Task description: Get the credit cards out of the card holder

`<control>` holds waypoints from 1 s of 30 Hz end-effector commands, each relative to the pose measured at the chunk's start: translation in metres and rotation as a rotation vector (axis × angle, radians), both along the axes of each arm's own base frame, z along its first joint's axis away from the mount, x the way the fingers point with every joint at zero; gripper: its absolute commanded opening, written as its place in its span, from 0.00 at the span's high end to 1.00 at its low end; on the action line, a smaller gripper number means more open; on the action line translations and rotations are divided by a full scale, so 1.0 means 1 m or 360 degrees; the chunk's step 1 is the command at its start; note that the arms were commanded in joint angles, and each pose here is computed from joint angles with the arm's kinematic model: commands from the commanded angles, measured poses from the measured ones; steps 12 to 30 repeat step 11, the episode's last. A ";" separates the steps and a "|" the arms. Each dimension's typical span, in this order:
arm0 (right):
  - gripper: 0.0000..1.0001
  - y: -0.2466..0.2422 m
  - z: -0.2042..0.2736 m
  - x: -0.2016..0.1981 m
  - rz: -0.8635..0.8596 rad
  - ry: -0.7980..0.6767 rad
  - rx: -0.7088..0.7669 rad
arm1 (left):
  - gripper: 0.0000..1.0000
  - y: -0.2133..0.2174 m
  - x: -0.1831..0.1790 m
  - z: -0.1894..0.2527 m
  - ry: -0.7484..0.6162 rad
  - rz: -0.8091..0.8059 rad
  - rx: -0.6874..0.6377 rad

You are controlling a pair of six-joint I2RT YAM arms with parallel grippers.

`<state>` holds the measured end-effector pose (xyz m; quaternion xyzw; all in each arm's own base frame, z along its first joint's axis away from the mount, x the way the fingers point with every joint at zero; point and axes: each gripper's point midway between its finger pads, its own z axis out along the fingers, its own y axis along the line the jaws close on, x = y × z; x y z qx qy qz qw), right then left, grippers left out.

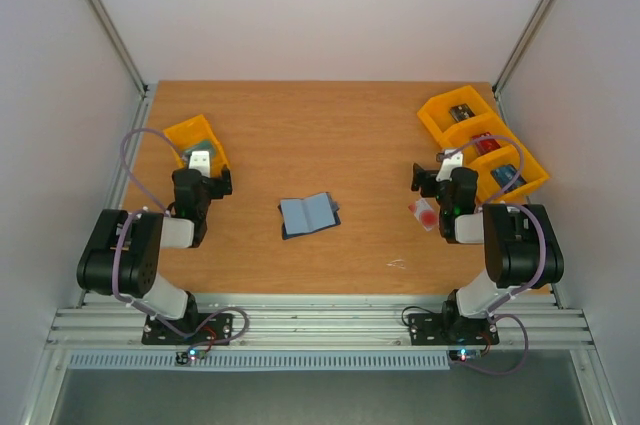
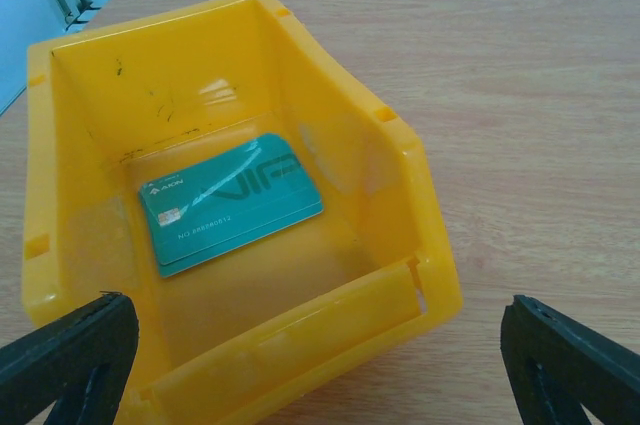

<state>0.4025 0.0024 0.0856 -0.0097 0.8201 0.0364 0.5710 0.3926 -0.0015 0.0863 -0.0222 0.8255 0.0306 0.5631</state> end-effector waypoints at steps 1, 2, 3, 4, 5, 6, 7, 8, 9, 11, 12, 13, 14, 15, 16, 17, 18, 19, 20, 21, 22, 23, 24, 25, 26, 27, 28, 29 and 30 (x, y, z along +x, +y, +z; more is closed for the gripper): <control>0.01 -0.011 0.009 0.006 -0.0093 -0.0023 -0.0010 | 0.01 0.001 0.011 0.027 -0.0170 0.0009 -0.0026; 0.01 -0.011 0.009 0.006 -0.0091 -0.0023 -0.0010 | 0.01 0.000 0.011 0.027 -0.0172 0.0008 -0.0026; 0.01 -0.011 0.009 0.006 -0.0091 -0.0023 -0.0012 | 0.01 0.001 0.011 0.027 -0.0174 0.0009 -0.0026; 0.01 -0.011 0.009 0.006 -0.0091 -0.0023 -0.0011 | 0.01 0.000 0.011 0.027 -0.0172 0.0008 -0.0026; 0.01 -0.011 0.009 0.006 -0.0092 -0.0022 -0.0009 | 0.01 0.000 0.012 0.027 -0.0173 0.0008 -0.0026; 0.01 -0.011 0.008 0.006 -0.0092 -0.0021 -0.0009 | 0.01 0.000 0.012 0.027 -0.0174 0.0008 -0.0027; 0.02 -0.011 0.009 0.006 -0.0092 -0.0021 -0.0008 | 0.01 0.001 0.012 0.027 -0.0172 0.0009 -0.0026; 0.02 -0.011 0.008 0.006 -0.0092 -0.0020 -0.0008 | 0.01 0.000 0.012 0.027 -0.0173 0.0007 -0.0027; 0.02 -0.011 0.008 0.006 -0.0092 -0.0018 -0.0009 | 0.01 0.000 0.012 0.027 -0.0173 0.0006 -0.0027; 0.02 -0.011 0.008 0.006 -0.0093 -0.0021 -0.0010 | 0.01 0.000 0.011 0.027 -0.0172 0.0005 -0.0027; 0.02 -0.011 0.008 0.006 -0.0093 -0.0021 -0.0010 | 0.01 0.000 0.011 0.027 -0.0172 0.0005 -0.0027; 0.02 -0.011 0.008 0.006 -0.0093 -0.0021 -0.0010 | 0.01 0.000 0.011 0.027 -0.0172 0.0005 -0.0027; 0.02 -0.011 0.008 0.006 -0.0093 -0.0021 -0.0010 | 0.01 0.000 0.011 0.027 -0.0172 0.0005 -0.0027; 0.02 -0.011 0.008 0.006 -0.0093 -0.0021 -0.0010 | 0.01 0.000 0.011 0.027 -0.0172 0.0005 -0.0027; 0.02 -0.011 0.008 0.006 -0.0093 -0.0021 -0.0010 | 0.01 0.000 0.011 0.027 -0.0172 0.0005 -0.0027; 0.02 -0.011 0.008 0.006 -0.0093 -0.0021 -0.0010 | 0.01 0.000 0.011 0.027 -0.0172 0.0005 -0.0027; 0.02 -0.011 0.008 0.006 -0.0093 -0.0021 -0.0010 | 0.01 0.000 0.011 0.027 -0.0172 0.0005 -0.0027; 0.02 -0.011 0.008 0.006 -0.0093 -0.0021 -0.0010 | 0.01 0.000 0.011 0.027 -0.0172 0.0005 -0.0027; 0.02 -0.011 0.008 0.006 -0.0093 -0.0021 -0.0010 | 0.01 0.000 0.011 0.027 -0.0172 0.0005 -0.0027; 0.02 -0.011 0.008 0.006 -0.0093 -0.0021 -0.0010 | 0.01 0.000 0.011 0.027 -0.0172 0.0005 -0.0027; 0.02 -0.011 0.008 0.006 -0.0093 -0.0021 -0.0010 | 0.01 0.000 0.011 0.027 -0.0172 0.0005 -0.0027; 0.02 -0.011 0.008 0.006 -0.0093 -0.0021 -0.0010 | 0.01 0.000 0.011 0.027 -0.0172 0.0005 -0.0027; 0.02 -0.011 0.008 0.006 -0.0093 -0.0021 -0.0010 | 0.01 0.000 0.011 0.027 -0.0172 0.0005 -0.0027; 0.02 -0.011 0.008 0.006 -0.0093 -0.0021 -0.0010 | 0.01 0.000 0.011 0.027 -0.0172 0.0005 -0.0027; 0.02 -0.011 0.008 0.006 -0.0093 -0.0021 -0.0010 | 0.01 0.000 0.011 0.027 -0.0172 0.0005 -0.0027; 0.02 -0.011 0.008 0.006 -0.0093 -0.0021 -0.0010 | 0.01 0.000 0.011 0.027 -0.0172 0.0005 -0.0027; 0.02 -0.011 0.008 0.006 -0.0093 -0.0021 -0.0010 | 0.01 0.000 0.011 0.027 -0.0172 0.0005 -0.0027; 0.02 -0.011 0.008 0.006 -0.0093 -0.0021 -0.0010 | 0.01 0.000 0.011 0.027 -0.0172 0.0005 -0.0027; 0.02 -0.011 0.008 0.006 -0.0093 -0.0021 -0.0010 | 0.01 0.000 0.011 0.027 -0.0172 0.0005 -0.0027</control>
